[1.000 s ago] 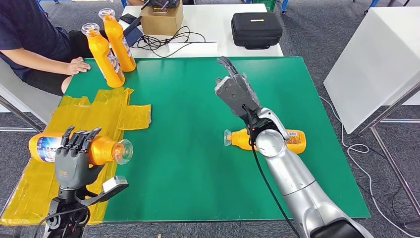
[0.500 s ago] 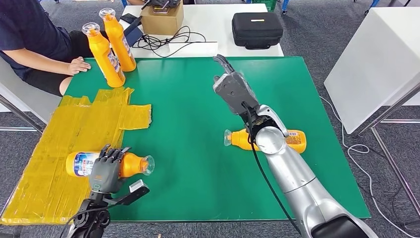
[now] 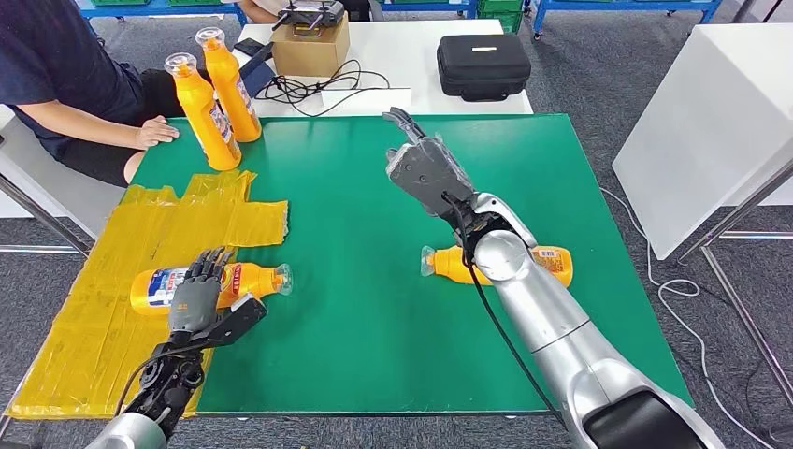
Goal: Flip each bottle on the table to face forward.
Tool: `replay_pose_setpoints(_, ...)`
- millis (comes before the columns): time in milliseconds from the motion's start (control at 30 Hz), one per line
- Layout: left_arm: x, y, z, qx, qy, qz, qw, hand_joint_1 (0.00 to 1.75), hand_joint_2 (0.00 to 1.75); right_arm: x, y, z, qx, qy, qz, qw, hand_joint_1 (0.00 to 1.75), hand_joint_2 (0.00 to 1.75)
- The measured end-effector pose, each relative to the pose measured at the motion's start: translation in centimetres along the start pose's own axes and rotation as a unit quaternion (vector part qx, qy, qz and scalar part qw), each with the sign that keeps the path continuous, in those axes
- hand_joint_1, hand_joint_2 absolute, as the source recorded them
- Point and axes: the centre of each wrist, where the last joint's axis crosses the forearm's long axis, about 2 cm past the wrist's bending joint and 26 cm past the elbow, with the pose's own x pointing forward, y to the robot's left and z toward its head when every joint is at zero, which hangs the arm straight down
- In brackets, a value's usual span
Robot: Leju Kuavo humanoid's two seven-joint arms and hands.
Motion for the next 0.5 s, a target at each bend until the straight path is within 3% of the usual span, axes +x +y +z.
replay_pose_setpoints(267,-0.6,0.4,-0.2,-0.013,-0.006,0.041,0.999,0.0,0.0,-0.6,0.2,-0.1,0.009,0.012,0.009,1.0,0.0,0.0)
replay_pose_setpoints(400,-0.6,0.7,-0.5,-0.016,-0.037,0.152,0.988,0.0,0.0,-1.0,0.2,0.0,0.01,0.019,0.025,0.999,0.0,0.0)
replay_pose_setpoints(500,-0.8,1.7,-0.5,0.004,-0.06,0.256,0.965,0.0,0.0,-1.5,-0.1,0.2,0.008,0.023,0.037,0.999,0.0,0.0)
